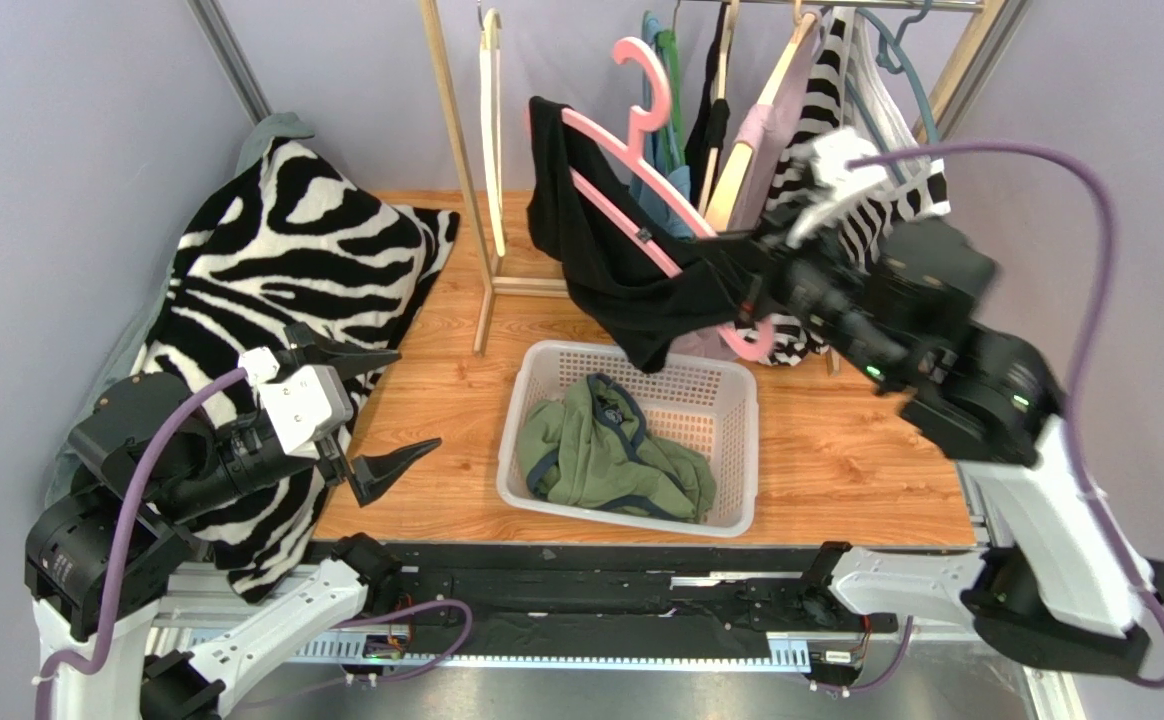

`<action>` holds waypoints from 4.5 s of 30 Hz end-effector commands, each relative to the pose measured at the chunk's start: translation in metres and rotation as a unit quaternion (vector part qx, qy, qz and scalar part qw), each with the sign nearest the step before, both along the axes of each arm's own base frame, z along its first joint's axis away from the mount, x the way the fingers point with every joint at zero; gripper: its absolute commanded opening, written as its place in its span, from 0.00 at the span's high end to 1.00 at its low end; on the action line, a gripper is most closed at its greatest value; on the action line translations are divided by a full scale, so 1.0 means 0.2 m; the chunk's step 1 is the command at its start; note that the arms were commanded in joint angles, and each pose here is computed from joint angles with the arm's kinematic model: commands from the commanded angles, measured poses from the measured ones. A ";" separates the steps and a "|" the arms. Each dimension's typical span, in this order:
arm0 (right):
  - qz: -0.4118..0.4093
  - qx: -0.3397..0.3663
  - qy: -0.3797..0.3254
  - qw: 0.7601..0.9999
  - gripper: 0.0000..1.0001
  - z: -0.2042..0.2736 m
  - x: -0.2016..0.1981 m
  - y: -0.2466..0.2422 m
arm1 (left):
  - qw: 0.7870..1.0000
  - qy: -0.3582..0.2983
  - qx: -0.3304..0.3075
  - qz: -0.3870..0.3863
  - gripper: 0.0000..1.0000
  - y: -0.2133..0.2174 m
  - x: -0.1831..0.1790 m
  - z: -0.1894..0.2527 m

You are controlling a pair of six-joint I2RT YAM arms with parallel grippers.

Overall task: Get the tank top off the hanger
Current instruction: Move the hanger to the clothesline, then place the tank top in the bin.

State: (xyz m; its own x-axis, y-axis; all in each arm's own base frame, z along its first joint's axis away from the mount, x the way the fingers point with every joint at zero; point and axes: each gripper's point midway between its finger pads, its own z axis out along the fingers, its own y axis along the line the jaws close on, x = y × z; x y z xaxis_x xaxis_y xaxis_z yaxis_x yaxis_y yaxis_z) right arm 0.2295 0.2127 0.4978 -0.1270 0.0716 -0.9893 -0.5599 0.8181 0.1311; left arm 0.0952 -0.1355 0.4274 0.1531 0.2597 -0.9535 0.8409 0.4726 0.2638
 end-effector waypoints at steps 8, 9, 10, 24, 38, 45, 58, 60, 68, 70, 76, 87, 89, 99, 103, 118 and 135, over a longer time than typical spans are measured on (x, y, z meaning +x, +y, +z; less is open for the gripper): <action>0.210 0.146 -0.166 0.952 1.00 0.68 -0.77 -0.34 | 1.000 -0.006 -0.021 0.004 0.01 -0.04 0.06 0.14; 0.213 0.144 -0.170 0.951 1.00 0.68 -0.79 -0.36 | 1.000 -0.005 -0.021 0.003 0.01 -0.05 0.06 0.14; 0.217 0.141 -0.171 0.951 1.00 0.68 -0.80 -0.36 | 1.000 -0.005 -0.021 0.001 0.01 -0.05 0.07 0.14; 0.234 0.072 -0.107 0.964 1.00 0.32 -0.80 -0.33 | 0.997 -0.055 -0.046 -0.032 0.01 -0.09 0.04 0.42; 0.211 0.230 -0.414 0.855 1.00 1.15 -1.14 -0.70 | 0.998 -0.034 -0.040 -0.026 0.01 -0.09 0.04 0.33; 0.186 0.195 -0.398 0.877 1.00 1.16 -1.02 -0.64 | 0.998 -0.028 -0.041 -0.027 0.01 -0.08 0.04 0.32; 0.139 0.150 -0.363 0.909 1.00 1.08 -0.81 -0.54 | 0.998 -0.029 -0.047 -0.031 0.01 -0.07 0.00 0.31; 0.129 0.140 -0.352 0.917 1.00 1.05 -0.77 -0.53 | 0.998 -0.031 -0.048 -0.031 0.01 -0.07 -0.01 0.32; 0.051 0.144 -0.374 0.915 1.00 1.10 -0.71 -0.66 | 0.998 -0.028 -0.051 -0.038 0.01 -0.08 -0.01 0.33; 0.040 0.143 -0.374 0.915 1.00 1.11 -0.70 -0.68 | 0.998 -0.029 -0.051 -0.036 0.01 -0.07 -0.02 0.33; 0.006 0.149 -0.387 0.910 1.00 1.16 -0.71 -0.78 | 0.997 -0.024 -0.055 -0.040 0.01 -0.09 -0.01 0.34; 0.034 0.080 -0.351 0.932 1.00 0.99 -0.62 -0.63 | 0.997 -0.020 -0.057 -0.046 0.01 -0.10 -0.01 0.35; 0.055 0.059 -0.326 0.942 1.00 0.90 -0.62 -0.58 | 0.997 -0.024 -0.058 -0.047 0.01 -0.10 -0.01 0.36; 0.191 0.018 -0.171 0.966 1.00 0.27 -0.65 -0.30 | 0.992 -0.100 -0.039 -0.073 0.01 -0.09 -0.05 0.46; 0.229 -0.016 -0.121 0.966 1.00 0.03 -0.65 -0.21 | 0.987 -0.130 -0.017 -0.088 0.01 -0.12 -0.02 0.45; 0.384 -0.038 -0.081 0.919 1.00 -0.17 -0.81 0.00 | 0.956 -0.073 0.066 -0.277 0.08 -0.29 -0.11 0.09; 0.405 -0.044 -0.087 0.909 1.00 -0.17 -0.78 0.08 | 0.959 0.003 0.095 -0.266 0.21 -0.36 0.00 -0.13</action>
State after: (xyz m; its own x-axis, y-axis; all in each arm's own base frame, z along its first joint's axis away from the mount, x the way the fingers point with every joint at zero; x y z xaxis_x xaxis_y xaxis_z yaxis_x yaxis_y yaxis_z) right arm 0.0770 0.2256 0.4267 -0.0407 -0.1670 -0.9851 -0.9865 0.1630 0.0131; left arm 0.0867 -0.1995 0.4062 0.3133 0.3111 -0.8973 0.9492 -0.0741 0.3057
